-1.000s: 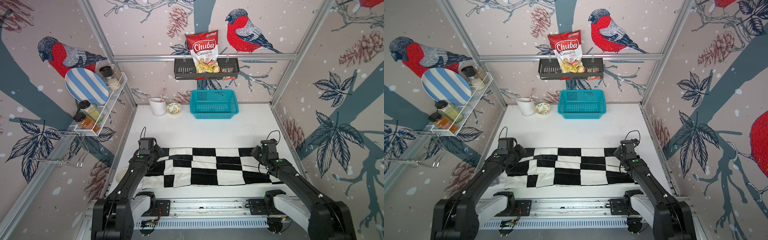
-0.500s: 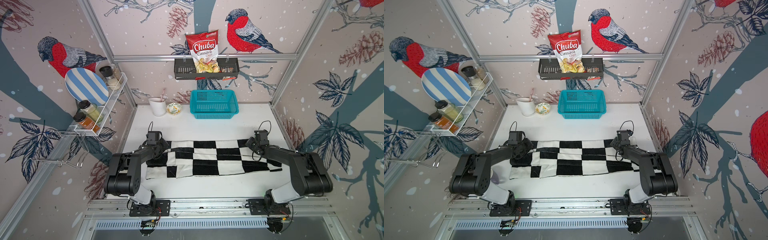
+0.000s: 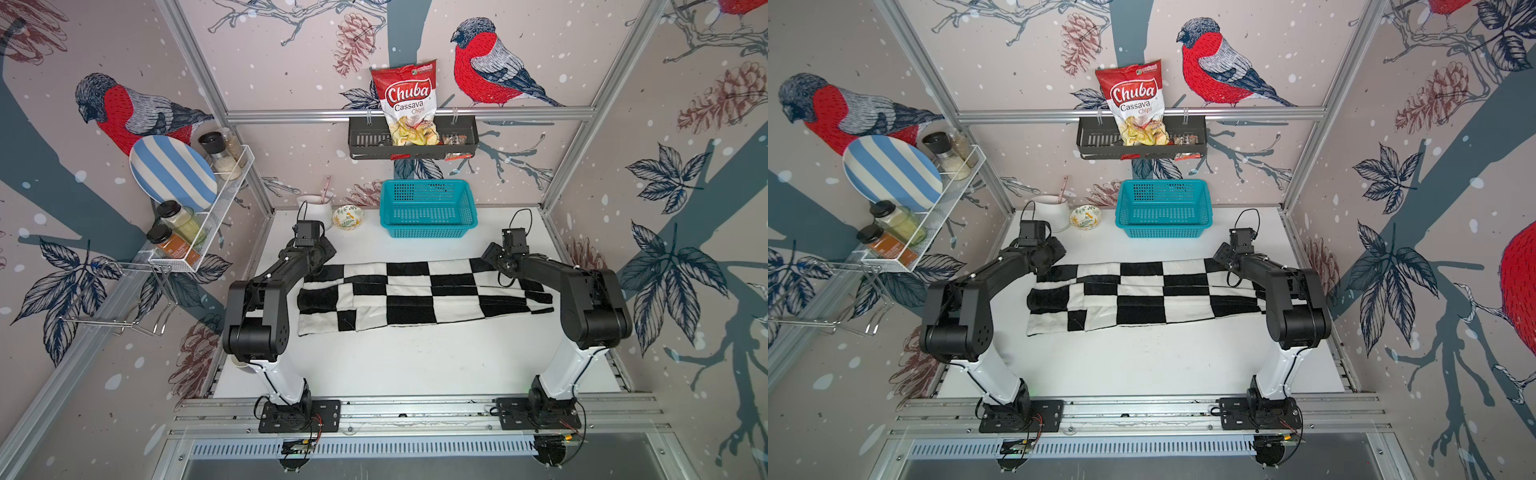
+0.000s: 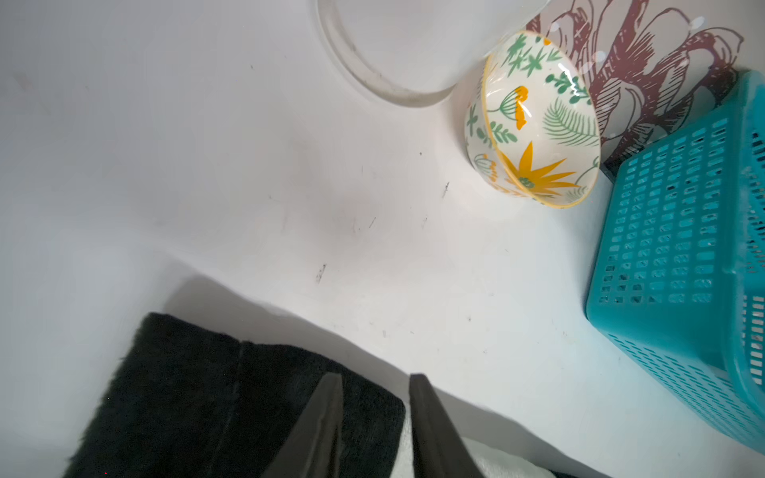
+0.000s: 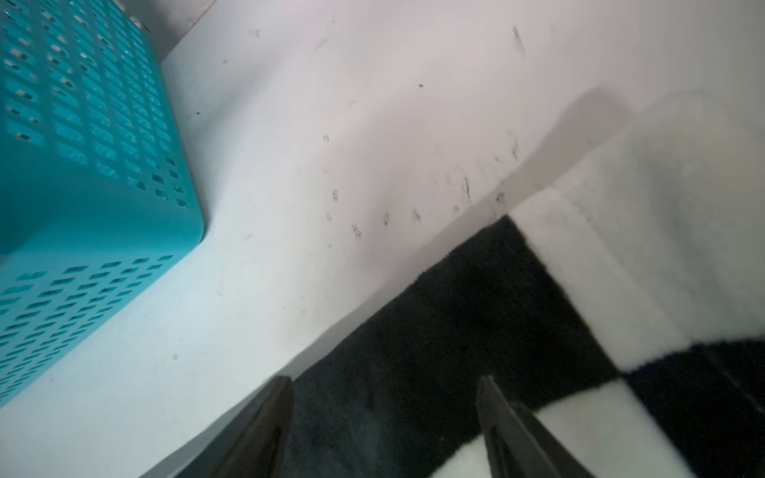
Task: Roll up the pillowcase
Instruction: Move the pillowcase to the center of the board.
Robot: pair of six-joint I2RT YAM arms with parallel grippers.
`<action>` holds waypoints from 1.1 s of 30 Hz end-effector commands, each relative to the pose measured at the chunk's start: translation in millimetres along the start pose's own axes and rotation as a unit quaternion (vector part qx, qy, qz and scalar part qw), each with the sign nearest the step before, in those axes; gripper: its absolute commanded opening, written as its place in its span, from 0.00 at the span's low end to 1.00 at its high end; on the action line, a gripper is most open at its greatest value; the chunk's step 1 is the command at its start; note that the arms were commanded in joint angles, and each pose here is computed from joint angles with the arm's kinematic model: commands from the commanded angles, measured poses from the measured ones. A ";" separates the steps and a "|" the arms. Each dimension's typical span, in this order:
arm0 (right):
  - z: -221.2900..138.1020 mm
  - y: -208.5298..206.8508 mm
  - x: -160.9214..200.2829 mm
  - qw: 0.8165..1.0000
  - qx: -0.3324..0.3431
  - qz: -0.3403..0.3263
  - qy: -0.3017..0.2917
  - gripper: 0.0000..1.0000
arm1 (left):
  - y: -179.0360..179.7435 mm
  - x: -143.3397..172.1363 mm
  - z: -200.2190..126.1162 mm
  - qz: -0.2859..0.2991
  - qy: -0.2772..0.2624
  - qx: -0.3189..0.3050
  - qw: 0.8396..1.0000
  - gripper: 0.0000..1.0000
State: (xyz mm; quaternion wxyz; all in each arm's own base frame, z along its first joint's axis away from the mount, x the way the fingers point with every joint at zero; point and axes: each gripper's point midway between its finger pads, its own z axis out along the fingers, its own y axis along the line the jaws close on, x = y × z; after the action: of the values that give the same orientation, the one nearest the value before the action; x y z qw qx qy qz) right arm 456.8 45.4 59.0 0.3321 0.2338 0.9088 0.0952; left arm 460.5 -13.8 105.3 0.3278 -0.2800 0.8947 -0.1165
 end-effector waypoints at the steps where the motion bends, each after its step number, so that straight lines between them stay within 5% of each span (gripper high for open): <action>1: -11.4 -3.5 -3.9 1.000 0.016 -0.016 -0.003 0.78 | 40.7 24.6 -15.3 0.036 0.056 -0.082 0.994 0.35; 7: -29.2 -12.9 -5.8 0.999 0.033 -0.023 -0.008 0.80 | 82.8 56.2 -27.1 0.045 0.100 -0.133 0.985 0.37; 17: -49.5 -108.7 -14.3 0.993 0.105 0.058 0.000 0.79 | 94.3 89.4 -23.7 0.036 0.135 -0.118 0.983 0.38; 33: -88.7 -150.3 49.0 0.982 0.164 0.082 0.055 0.67 | 83.5 87.6 -28.6 0.032 0.119 -0.083 0.989 0.38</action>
State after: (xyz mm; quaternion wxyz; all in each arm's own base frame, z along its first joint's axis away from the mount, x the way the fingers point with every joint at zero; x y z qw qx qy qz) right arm 332.5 -64.9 53.4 0.2494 0.3477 0.9038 -0.0067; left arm 345.3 4.9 43.5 0.1838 -0.2638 0.9452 -0.0570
